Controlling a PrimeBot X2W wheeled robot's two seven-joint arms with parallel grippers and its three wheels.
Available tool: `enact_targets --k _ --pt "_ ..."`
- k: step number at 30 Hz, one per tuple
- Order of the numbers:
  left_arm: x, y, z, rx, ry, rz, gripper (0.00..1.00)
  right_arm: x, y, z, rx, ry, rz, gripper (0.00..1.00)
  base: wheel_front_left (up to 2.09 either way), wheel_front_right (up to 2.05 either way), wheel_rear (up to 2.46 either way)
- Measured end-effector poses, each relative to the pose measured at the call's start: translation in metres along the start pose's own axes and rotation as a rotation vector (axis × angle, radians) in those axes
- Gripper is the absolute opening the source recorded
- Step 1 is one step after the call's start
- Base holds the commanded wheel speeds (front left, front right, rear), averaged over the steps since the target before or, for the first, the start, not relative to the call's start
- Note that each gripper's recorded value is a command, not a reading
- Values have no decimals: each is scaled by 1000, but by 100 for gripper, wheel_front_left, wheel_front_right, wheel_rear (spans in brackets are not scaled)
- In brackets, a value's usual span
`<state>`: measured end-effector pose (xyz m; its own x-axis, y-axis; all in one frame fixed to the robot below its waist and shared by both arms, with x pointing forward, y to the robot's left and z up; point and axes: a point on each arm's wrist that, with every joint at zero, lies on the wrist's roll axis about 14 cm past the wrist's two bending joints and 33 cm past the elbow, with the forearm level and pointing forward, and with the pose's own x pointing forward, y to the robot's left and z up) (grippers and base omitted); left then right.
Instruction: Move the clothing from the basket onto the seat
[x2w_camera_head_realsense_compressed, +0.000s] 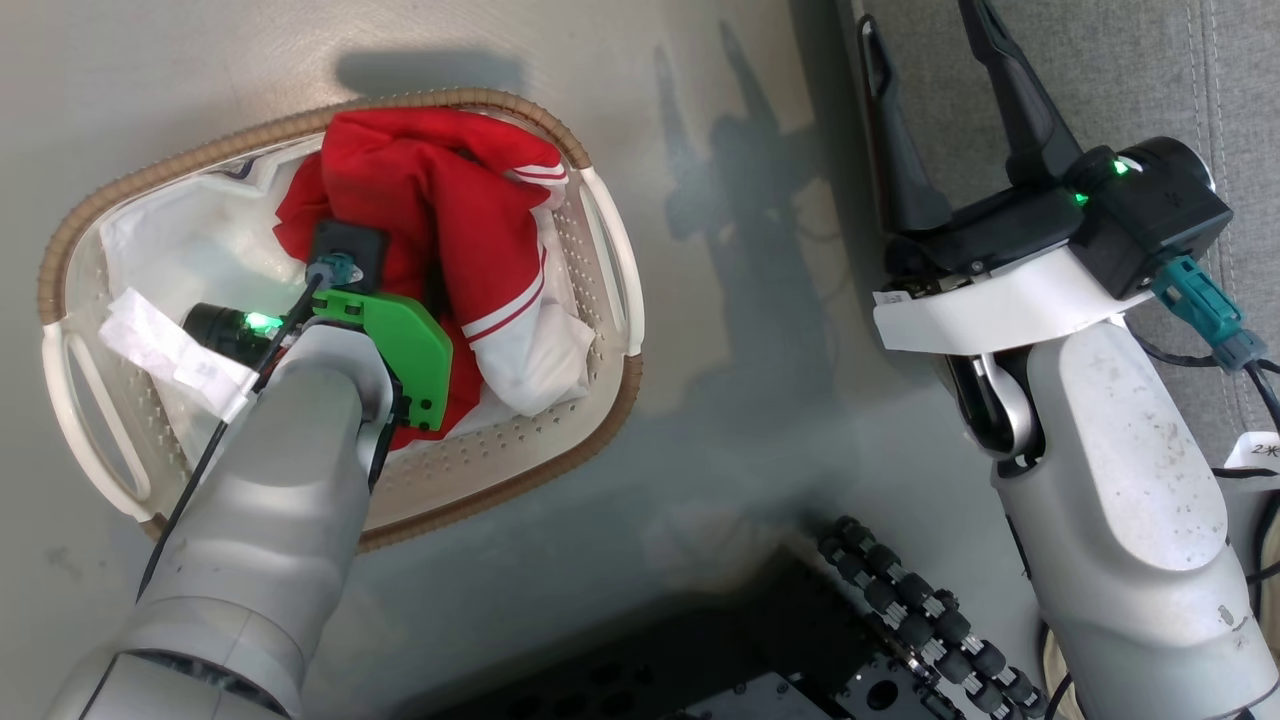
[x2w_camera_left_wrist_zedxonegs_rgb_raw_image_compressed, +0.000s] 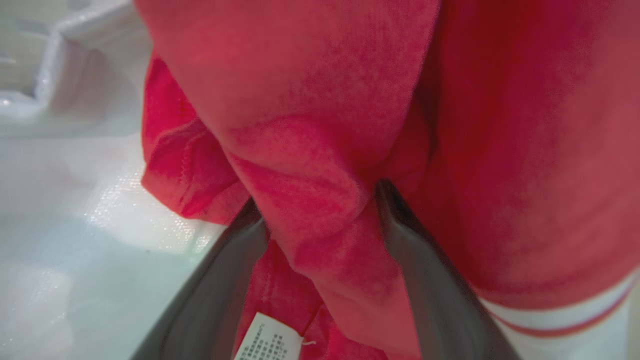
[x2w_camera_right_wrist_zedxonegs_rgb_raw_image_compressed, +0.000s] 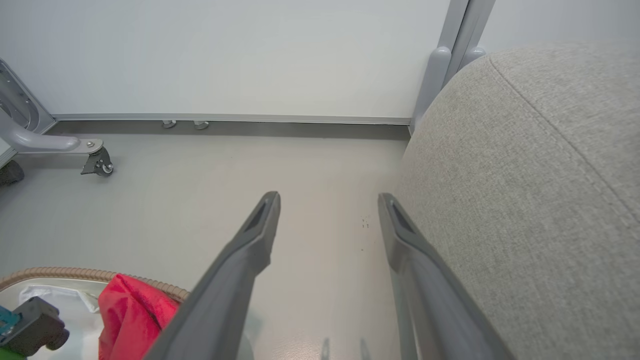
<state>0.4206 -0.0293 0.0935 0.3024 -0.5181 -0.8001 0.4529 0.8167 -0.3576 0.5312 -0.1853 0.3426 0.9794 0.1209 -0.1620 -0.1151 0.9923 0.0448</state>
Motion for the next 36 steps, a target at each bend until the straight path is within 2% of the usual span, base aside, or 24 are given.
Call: enact_targets --k 6,7,8,9,10,24,36 --pt "0 -8 -2 15 4 -44 100 0 0 0 -2 -3 1 100 0 0 0" --pt "1 -9 -2 12 3 -50 79 0 0 0 -2 -3 1 100 0 0 0" --pt "1 -11 -1 13 -2 -57 48 0 0 0 -2 -2 0 100 0 0 0" --pt "1 -12 1 15 -15 -61 9 0 0 0 -2 -2 0 100 0 0 0" --pt "1 -13 1 17 -19 -65 0 0 0 0 -2 -3 0 100 0 0 0" --pt "-7 -18 25 44 -104 -77 0 -2 0 13 2 -19 -1 100 0 0 0" --pt "-49 -39 54 57 -210 -89 0 -19 7 43 -2 -51 1 100 0 0 0"
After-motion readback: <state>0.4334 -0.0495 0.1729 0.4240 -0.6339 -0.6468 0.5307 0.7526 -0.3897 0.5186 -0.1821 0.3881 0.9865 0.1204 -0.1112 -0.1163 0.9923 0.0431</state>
